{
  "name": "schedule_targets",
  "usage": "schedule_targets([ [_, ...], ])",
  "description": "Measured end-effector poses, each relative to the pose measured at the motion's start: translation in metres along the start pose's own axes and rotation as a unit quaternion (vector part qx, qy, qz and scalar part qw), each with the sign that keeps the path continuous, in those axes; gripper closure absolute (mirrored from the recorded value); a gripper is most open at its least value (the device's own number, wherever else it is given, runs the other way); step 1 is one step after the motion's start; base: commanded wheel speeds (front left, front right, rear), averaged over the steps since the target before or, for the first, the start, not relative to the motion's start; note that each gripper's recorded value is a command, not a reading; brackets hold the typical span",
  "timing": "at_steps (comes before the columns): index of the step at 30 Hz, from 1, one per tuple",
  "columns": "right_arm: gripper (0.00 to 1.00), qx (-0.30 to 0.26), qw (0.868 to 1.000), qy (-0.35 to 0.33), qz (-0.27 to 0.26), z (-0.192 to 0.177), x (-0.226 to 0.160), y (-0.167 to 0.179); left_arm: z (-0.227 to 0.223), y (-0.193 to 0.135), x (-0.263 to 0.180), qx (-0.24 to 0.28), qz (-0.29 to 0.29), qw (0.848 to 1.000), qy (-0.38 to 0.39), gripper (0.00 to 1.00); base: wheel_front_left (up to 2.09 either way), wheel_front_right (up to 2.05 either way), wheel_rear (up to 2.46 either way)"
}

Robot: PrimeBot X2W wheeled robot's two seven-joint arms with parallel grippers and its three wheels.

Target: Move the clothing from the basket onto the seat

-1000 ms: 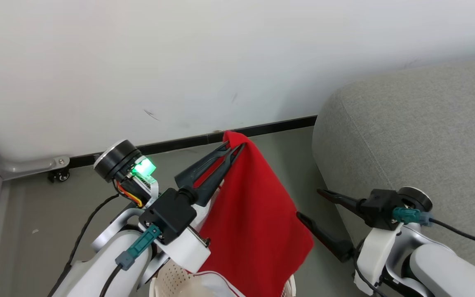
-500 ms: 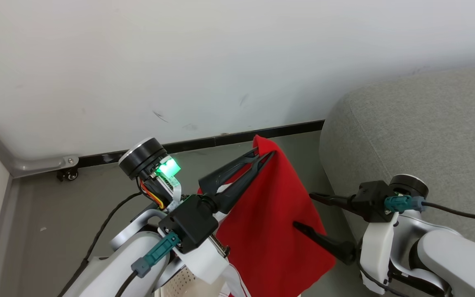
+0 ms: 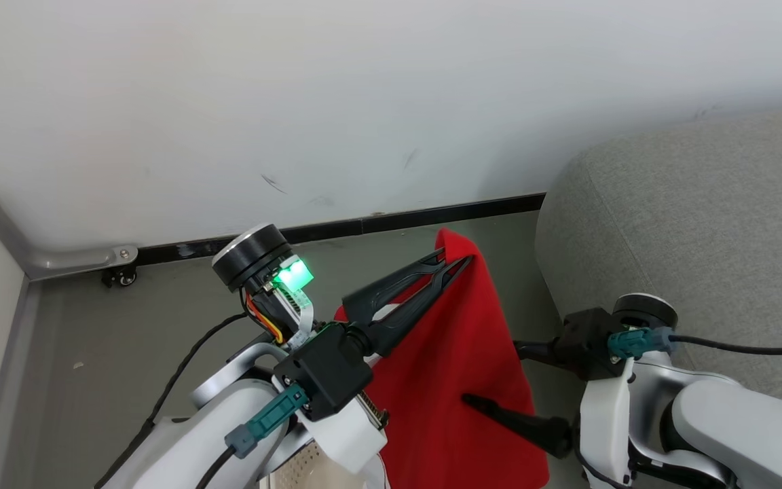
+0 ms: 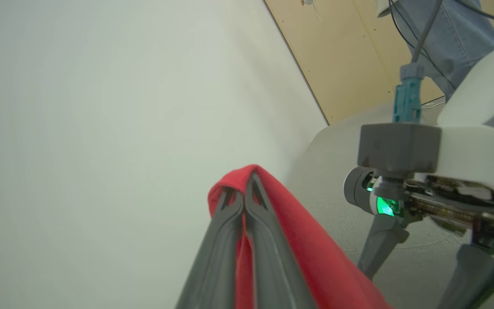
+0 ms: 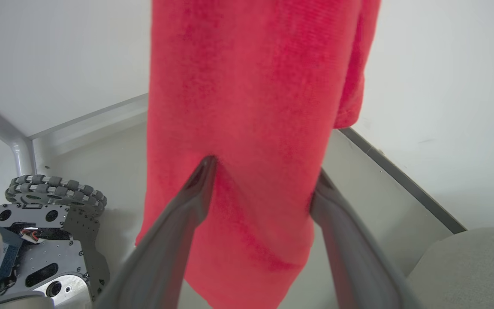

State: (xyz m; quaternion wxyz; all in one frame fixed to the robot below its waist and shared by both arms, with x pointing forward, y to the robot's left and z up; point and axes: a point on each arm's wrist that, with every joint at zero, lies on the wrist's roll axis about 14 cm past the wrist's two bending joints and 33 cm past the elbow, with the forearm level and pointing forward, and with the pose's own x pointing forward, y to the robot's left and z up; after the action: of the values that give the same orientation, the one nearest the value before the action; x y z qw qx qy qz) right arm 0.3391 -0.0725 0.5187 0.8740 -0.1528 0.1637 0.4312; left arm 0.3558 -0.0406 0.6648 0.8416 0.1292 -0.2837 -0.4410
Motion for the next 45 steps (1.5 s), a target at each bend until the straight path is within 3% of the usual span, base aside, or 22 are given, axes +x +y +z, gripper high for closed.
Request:
schedule_targets([
  [2, 0.0, -0.005, 1.0, 0.001, 0.007, 0.0, 0.002, 0.003, -0.001, -0.001, 0.0, -0.008, 0.0, 1.0, 0.0, 1.0, 0.0, 0.0, 0.0],
  [4, 0.29, -0.01, 1.0, 0.0, 0.014, 0.0, 0.004, 0.006, -0.002, -0.001, 0.0, -0.013, 0.0, 1.0, 0.0, 1.0, 0.0, 0.0, 0.0],
  [5, 0.29, -0.012, 1.0, -0.002, 0.016, 0.001, 0.005, 0.006, -0.001, -0.001, 0.001, -0.013, 0.0, 1.0, 0.0, 1.0, 0.0, 0.0, 0.0],
  [7, 0.48, -0.017, 1.0, -0.006, 0.021, 0.003, 0.007, 0.008, 0.0, 0.001, 0.002, -0.013, -0.001, 1.0, -0.003, 1.0, 0.0, 0.0, 0.0],
  [11, 0.57, -0.02, 0.999, -0.029, 0.021, 0.012, 0.011, 0.006, 0.0, 0.002, 0.003, -0.016, 0.0, 1.0, -0.004, 1.0, 0.0, 0.0, 0.0],
  [16, 1.0, -0.027, 0.998, -0.058, 0.016, 0.022, 0.015, 0.001, -0.007, 0.005, 0.002, -0.024, 0.005, 1.0, 0.004, 1.0, 0.0, 0.0, 0.0],
  [30, 1.0, -0.01, 0.994, -0.11, -0.001, 0.027, 0.004, -0.006, -0.055, 0.025, -0.012, -0.056, 0.039, 0.995, 0.073, 1.0, 0.0, 0.0, 0.0],
  [40, 1.0, 0.028, 0.986, -0.147, -0.08, 0.021, -0.026, -0.05, -0.088, 0.012, -0.023, -0.126, 0.054, 0.984, 0.113, 1.0, 0.0, 0.0, 0.0],
  [41, 1.0, 0.029, 0.985, -0.149, -0.086, 0.021, -0.029, -0.053, -0.088, 0.009, -0.022, -0.137, 0.055, 0.983, 0.112, 0.69, 0.0, 0.0, 0.0],
  [42, 1.0, 0.03, 0.984, -0.149, -0.091, 0.021, -0.031, -0.056, -0.089, 0.006, -0.021, -0.145, 0.054, 0.982, 0.111, 0.54, 0.0, 0.0, 0.0],
  [44, 1.0, 0.032, 0.983, -0.148, -0.101, 0.019, -0.034, -0.061, -0.09, 0.0, -0.019, -0.159, 0.051, 0.98, 0.111, 0.05, 0.0, 0.0, 0.0],
  [45, 1.0, 0.033, 0.983, -0.149, -0.105, 0.019, -0.036, -0.063, -0.09, -0.002, -0.019, -0.164, 0.049, 0.979, 0.11, 0.0, 0.0, 0.0, 0.0],
])
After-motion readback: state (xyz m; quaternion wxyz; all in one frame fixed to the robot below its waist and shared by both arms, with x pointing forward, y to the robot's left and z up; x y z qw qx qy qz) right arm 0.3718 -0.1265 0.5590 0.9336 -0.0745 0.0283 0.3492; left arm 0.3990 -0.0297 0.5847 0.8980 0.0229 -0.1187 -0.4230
